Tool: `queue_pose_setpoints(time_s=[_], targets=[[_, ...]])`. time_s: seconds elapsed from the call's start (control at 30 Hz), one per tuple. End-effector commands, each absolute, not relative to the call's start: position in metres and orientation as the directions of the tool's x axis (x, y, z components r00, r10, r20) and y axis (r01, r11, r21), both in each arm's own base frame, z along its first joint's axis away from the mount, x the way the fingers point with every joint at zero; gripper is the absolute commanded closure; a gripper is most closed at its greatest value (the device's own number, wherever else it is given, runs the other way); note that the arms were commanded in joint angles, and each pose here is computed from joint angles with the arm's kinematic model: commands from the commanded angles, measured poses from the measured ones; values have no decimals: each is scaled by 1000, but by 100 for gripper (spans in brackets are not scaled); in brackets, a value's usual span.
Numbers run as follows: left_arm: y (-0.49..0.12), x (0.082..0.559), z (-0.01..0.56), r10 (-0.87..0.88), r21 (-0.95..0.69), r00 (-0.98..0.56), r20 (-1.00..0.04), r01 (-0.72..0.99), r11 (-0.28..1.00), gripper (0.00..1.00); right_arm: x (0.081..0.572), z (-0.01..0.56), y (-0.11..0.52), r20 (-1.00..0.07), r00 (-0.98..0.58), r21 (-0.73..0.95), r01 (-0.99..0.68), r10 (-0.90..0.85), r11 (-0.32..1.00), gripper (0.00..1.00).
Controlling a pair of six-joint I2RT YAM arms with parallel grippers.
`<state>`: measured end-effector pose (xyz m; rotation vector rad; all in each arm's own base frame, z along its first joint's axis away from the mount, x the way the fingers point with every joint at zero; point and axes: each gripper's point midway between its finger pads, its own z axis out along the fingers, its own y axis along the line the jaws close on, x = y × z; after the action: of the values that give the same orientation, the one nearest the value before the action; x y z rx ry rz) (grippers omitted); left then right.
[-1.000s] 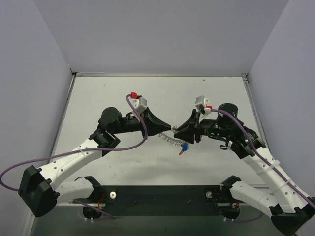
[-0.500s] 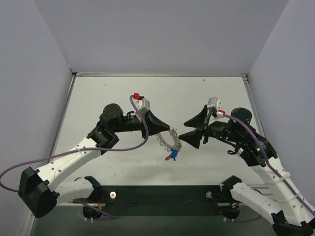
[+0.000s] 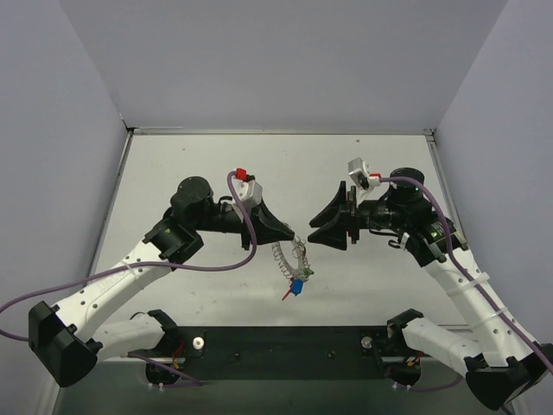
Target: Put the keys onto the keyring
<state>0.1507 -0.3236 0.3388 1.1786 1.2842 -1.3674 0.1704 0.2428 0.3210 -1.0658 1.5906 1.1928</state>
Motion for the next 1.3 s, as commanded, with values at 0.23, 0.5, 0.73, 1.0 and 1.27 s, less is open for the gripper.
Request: queue_pose_setpoints(time_s=[0.23, 0.5, 0.73, 1.0, 1.27], targets=[[-318, 143, 373, -55, -45, -51, -997, 993, -105, 100, 137, 360, 249, -978, -194, 199, -977, -79, -70, 59], [-320, 144, 375, -62, -47, -54, -997, 993, -104, 100, 142, 348, 254, -963, -247, 255, -965, -105, -66, 61], [-321, 145, 375, -64, -50, -56, -996, 994, -102, 100, 146, 334, 262, -951, -272, 280, -959, -144, -35, 66], [-320, 146, 377, -71, -44, -51, -996, 995, -93, 100, 147, 329, 266, -944, -288, 297, -954, -160, -33, 91], [-318, 145, 385, -125, -22, -32, -992, 996, -83, 100, 147, 323, 267, -936, -307, 316, -948, -172, -32, 100]])
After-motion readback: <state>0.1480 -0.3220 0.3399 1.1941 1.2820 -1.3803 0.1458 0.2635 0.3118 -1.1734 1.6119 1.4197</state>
